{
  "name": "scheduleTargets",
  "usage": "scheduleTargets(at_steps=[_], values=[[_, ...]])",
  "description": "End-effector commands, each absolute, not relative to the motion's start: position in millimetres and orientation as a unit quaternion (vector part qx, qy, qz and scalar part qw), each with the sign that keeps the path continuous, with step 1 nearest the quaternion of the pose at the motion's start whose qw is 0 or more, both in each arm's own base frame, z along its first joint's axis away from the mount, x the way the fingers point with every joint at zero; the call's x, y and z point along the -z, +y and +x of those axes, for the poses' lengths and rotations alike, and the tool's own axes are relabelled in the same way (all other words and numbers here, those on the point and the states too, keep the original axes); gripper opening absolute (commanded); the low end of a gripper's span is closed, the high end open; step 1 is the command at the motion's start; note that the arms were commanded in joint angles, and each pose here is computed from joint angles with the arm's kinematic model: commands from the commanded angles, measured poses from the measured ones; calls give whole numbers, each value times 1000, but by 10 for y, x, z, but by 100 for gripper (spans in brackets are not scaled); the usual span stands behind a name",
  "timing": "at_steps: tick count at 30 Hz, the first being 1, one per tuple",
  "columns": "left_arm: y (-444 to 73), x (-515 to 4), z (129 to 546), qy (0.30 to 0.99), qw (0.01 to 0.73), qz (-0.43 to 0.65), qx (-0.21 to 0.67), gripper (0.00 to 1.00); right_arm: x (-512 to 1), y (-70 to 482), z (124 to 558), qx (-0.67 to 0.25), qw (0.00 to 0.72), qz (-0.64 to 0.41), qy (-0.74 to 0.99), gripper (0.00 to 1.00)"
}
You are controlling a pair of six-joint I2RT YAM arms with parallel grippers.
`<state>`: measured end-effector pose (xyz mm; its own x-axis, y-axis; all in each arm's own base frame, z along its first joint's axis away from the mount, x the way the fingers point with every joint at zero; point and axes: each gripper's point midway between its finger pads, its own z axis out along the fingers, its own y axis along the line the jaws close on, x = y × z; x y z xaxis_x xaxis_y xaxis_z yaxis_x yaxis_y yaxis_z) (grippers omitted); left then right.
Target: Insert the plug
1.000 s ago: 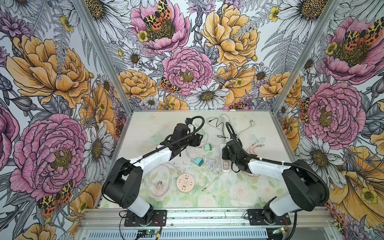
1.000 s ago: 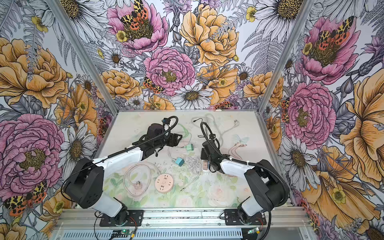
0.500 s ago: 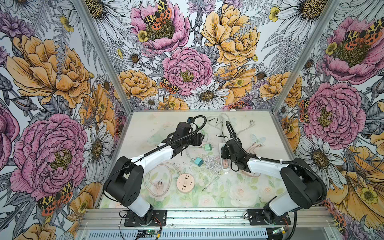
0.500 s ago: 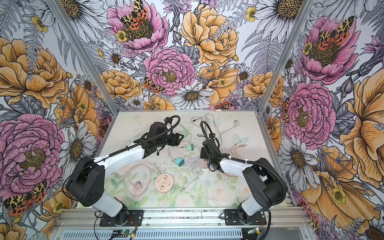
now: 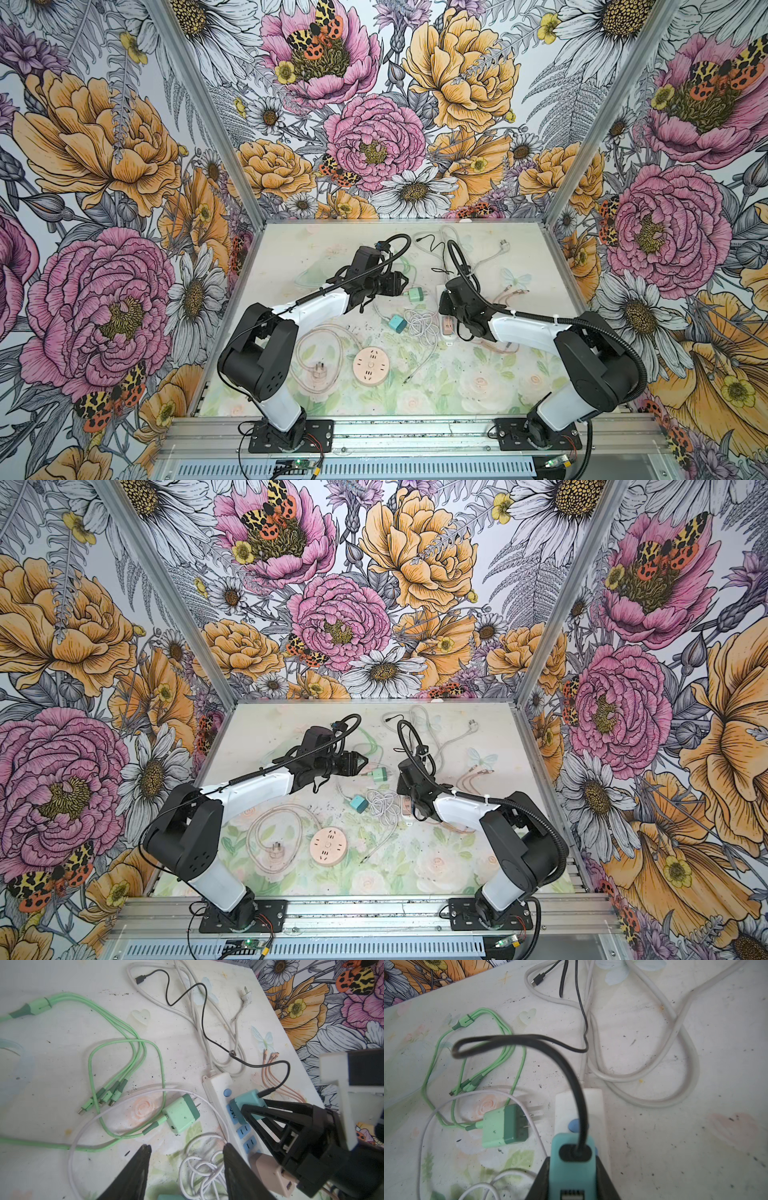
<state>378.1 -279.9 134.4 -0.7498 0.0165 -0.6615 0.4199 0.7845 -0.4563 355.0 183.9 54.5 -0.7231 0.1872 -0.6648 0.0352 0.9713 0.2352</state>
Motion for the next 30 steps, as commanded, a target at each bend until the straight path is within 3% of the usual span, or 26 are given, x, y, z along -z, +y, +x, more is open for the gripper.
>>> scheduleTargets(at_steps=[1, 30], values=[[-3019, -1392, 3747, 870, 320, 129, 351, 55, 462, 1244, 2469, 40, 140, 25, 989, 0], [-3042, -1237, 3667, 865, 297, 118, 388, 50, 654, 1270, 2193, 66, 79, -3, 995, 0]])
